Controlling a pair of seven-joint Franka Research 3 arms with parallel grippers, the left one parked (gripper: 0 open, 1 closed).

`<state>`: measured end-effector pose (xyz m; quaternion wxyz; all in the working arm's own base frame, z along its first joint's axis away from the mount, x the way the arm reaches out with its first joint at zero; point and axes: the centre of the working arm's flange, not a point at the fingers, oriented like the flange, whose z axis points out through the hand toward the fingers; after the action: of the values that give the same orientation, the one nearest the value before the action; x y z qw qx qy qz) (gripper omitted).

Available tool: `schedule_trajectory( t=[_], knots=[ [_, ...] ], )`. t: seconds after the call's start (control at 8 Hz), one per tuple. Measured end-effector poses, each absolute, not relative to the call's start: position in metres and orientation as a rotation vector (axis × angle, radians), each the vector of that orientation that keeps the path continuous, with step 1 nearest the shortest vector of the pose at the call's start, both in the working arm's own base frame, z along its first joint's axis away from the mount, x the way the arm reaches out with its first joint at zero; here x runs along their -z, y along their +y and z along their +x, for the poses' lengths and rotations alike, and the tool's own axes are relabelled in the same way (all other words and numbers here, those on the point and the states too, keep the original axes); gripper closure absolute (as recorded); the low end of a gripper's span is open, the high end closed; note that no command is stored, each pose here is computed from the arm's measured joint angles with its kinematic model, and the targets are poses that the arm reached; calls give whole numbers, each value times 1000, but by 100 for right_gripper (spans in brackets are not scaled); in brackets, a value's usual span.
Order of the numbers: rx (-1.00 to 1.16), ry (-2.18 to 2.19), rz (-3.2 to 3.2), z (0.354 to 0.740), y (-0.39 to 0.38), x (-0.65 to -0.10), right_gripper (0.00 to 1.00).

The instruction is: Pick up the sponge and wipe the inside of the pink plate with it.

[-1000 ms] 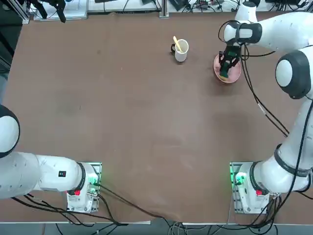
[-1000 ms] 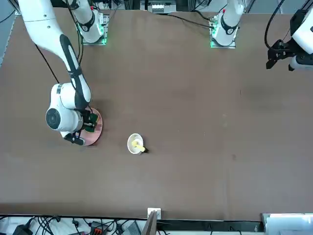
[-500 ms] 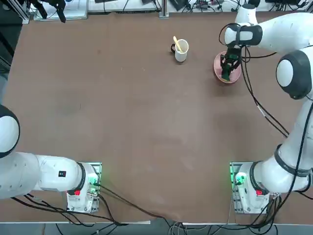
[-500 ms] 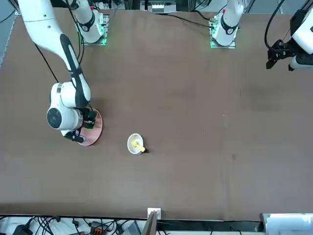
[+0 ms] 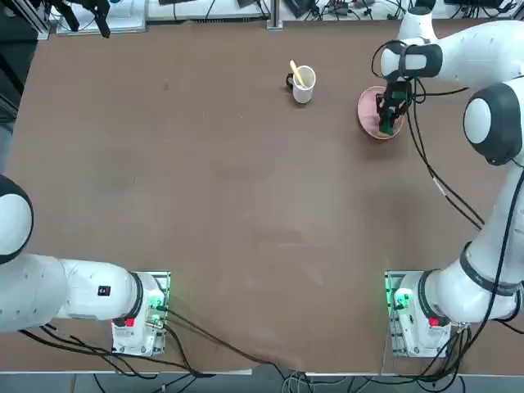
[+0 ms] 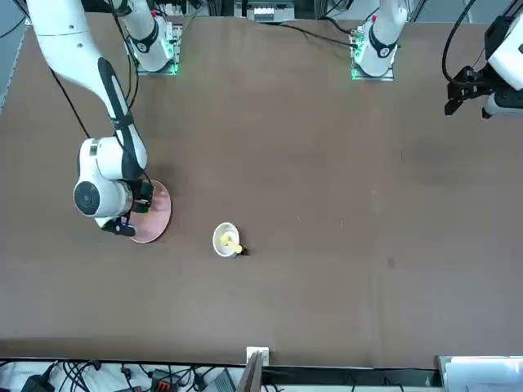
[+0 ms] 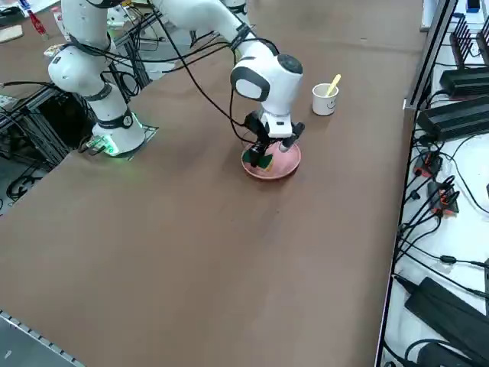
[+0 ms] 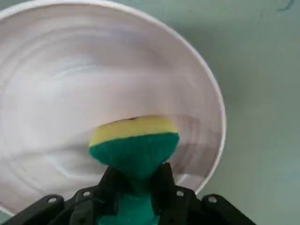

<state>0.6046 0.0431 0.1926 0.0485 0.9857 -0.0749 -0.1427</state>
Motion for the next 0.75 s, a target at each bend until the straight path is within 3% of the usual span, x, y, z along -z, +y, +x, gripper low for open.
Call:
schedule_trajectory(
  t=[0.75],
  knots=[
    [353, -230, 3007, 621, 33, -196, 67]
  ],
)
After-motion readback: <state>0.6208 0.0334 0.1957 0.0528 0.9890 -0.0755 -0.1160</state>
